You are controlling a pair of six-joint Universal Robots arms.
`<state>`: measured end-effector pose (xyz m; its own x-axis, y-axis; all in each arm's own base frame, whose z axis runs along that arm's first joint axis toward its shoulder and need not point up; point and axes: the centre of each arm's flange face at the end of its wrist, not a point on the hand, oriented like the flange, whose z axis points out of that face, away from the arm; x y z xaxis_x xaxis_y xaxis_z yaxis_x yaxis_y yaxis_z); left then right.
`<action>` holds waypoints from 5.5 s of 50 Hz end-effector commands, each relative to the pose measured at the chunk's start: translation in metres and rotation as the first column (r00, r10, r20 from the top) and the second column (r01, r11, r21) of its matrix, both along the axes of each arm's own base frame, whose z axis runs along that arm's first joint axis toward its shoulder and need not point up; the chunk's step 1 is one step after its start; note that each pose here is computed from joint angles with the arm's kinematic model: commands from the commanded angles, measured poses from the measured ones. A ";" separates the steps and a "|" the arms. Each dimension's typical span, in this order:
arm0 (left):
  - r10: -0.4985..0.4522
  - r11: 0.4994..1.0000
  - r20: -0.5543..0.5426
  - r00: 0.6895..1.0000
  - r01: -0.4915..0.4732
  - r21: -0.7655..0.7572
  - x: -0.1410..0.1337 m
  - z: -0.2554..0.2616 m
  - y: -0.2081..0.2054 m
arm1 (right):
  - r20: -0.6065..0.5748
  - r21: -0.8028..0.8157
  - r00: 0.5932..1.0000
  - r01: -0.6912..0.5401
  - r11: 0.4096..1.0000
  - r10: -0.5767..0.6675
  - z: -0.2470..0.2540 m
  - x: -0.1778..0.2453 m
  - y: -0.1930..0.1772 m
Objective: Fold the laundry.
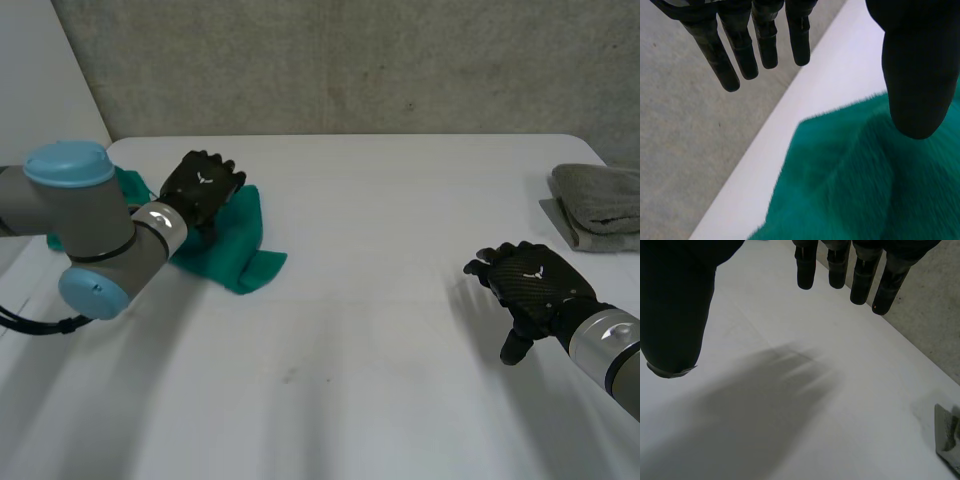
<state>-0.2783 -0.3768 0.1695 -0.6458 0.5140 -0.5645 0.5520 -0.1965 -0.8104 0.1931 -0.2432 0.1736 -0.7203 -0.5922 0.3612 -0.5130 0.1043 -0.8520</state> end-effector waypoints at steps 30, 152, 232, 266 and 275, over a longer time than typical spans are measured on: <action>-0.141 0.985 -0.214 0.967 0.158 0.063 -0.089 0.045 0.101 | 0.013 -0.066 0.995 0.104 0.992 -0.104 0.015 -0.023 -0.028; 0.163 0.986 -0.134 0.977 -0.166 -0.010 0.028 0.086 0.052 | 0.017 0.298 0.995 -0.098 0.950 0.098 -0.017 0.020 0.074; 0.198 0.968 -0.094 0.976 -0.180 0.174 0.041 0.081 0.095 | 0.193 0.286 0.980 -0.113 0.952 0.059 -0.015 0.040 0.091; 0.194 0.967 -0.090 0.977 -0.175 0.185 0.048 0.093 0.121 | -0.222 0.008 0.964 -0.151 0.988 0.149 0.075 0.023 0.065; 0.175 0.935 -0.022 0.984 -0.159 0.318 0.045 0.056 0.131 | -0.286 0.159 0.944 -0.124 0.979 0.166 0.064 0.007 0.035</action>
